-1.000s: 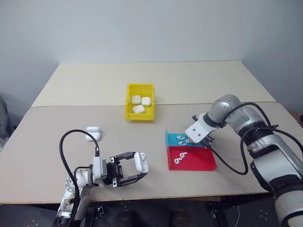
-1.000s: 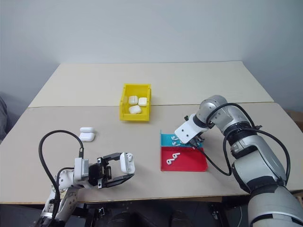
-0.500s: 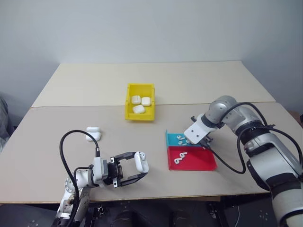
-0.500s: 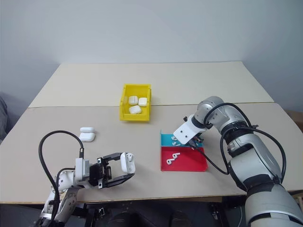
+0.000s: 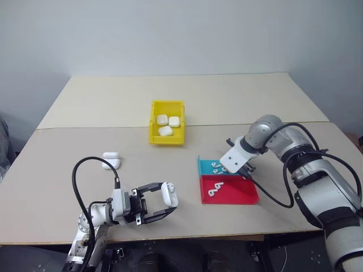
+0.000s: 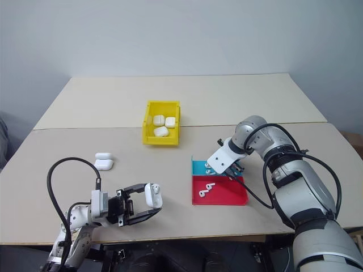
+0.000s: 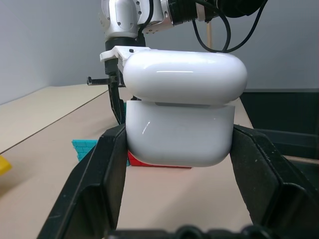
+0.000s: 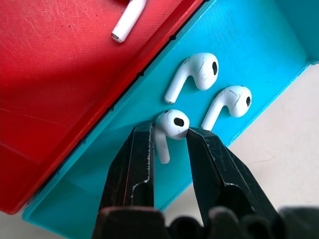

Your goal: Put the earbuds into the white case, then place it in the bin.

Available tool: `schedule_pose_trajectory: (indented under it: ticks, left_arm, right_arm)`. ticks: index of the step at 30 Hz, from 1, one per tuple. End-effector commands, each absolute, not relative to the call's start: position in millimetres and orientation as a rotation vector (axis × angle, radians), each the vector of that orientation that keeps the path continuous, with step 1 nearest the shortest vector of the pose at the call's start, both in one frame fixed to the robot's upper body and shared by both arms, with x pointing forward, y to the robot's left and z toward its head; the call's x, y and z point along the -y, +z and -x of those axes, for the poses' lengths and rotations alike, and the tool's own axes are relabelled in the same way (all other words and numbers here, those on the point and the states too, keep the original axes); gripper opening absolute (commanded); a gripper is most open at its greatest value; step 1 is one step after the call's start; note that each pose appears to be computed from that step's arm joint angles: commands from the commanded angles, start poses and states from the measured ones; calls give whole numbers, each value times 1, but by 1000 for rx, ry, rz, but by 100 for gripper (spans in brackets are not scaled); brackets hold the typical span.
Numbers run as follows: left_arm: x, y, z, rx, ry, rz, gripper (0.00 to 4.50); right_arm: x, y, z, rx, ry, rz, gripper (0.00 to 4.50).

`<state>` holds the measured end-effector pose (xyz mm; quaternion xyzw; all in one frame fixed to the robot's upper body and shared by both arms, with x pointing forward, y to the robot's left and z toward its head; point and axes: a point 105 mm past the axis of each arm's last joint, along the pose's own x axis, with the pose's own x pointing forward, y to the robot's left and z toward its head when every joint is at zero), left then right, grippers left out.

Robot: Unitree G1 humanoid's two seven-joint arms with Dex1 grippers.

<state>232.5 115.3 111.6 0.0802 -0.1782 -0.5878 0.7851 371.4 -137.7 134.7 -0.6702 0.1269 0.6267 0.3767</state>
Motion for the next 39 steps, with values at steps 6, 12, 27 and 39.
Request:
schedule_pose_trajectory:
  ticks: [6,12,27,39]
  left_arm:
    - [-112,122,-230,432,-1279,-203,299]
    - [-109,129,-233,456,-1274,-186,299]
    - [-62,216,-250,684,-1354,9,299]
    - [-44,231,-244,684,-1475,114,299]
  right_arm:
    - [141,134,-371,-326,1593,1726,88]
    - [142,149,-369,-261,1542,1643,88]
    - [141,315,-261,404,1138,431,88]
    - [115,308,-194,489,1277,-29,88]
